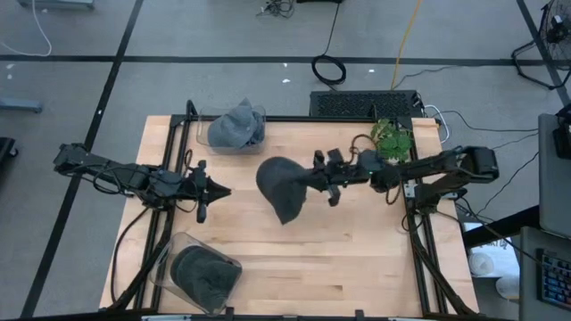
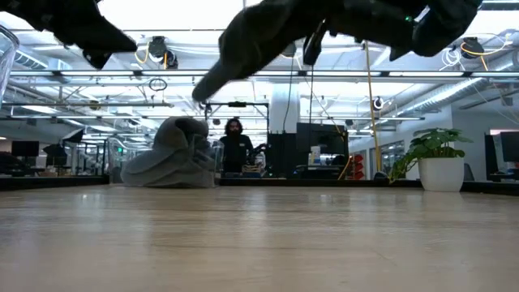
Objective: Pick & Place hat
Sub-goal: Put the black cap into the bottom transparent bin
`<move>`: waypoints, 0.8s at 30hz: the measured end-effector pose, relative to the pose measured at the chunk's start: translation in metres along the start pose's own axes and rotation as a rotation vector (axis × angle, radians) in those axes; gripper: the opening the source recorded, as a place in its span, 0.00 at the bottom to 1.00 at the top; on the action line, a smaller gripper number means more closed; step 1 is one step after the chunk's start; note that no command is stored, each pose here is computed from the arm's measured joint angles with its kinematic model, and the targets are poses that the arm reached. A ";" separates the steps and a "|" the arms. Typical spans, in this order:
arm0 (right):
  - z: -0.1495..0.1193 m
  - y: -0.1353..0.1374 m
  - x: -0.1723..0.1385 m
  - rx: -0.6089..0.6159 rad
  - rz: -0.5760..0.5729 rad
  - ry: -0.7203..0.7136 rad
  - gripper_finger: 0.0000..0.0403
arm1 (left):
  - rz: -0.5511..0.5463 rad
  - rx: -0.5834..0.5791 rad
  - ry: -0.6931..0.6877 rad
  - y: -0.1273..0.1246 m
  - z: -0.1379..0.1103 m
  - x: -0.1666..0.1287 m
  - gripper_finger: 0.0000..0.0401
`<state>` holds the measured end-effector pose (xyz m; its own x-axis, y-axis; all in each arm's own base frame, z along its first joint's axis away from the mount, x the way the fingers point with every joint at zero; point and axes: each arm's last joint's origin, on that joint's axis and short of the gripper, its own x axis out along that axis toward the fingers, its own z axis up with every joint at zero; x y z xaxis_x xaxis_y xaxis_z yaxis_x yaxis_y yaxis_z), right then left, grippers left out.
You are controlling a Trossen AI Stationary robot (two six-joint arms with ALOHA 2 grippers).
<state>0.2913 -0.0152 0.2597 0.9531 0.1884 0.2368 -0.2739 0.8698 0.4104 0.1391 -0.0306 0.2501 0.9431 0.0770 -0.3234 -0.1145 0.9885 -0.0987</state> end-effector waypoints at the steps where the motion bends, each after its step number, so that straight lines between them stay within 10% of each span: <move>1: 0.003 0.002 -0.001 -0.014 0.012 -0.016 0.00 | 0.000 0.003 -0.027 0.000 0.003 0.000 0.12; 24: 0.012 0.024 0.003 -0.159 0.145 -0.127 0.00 | -0.003 -0.294 -0.346 0.000 0.034 -0.005 0.12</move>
<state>0.2863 0.0013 0.2811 0.8787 0.2662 0.3964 -0.3733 0.9006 0.2227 0.1449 -0.0270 0.2834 0.9867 0.1624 0.0058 -0.1482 0.9138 -0.3783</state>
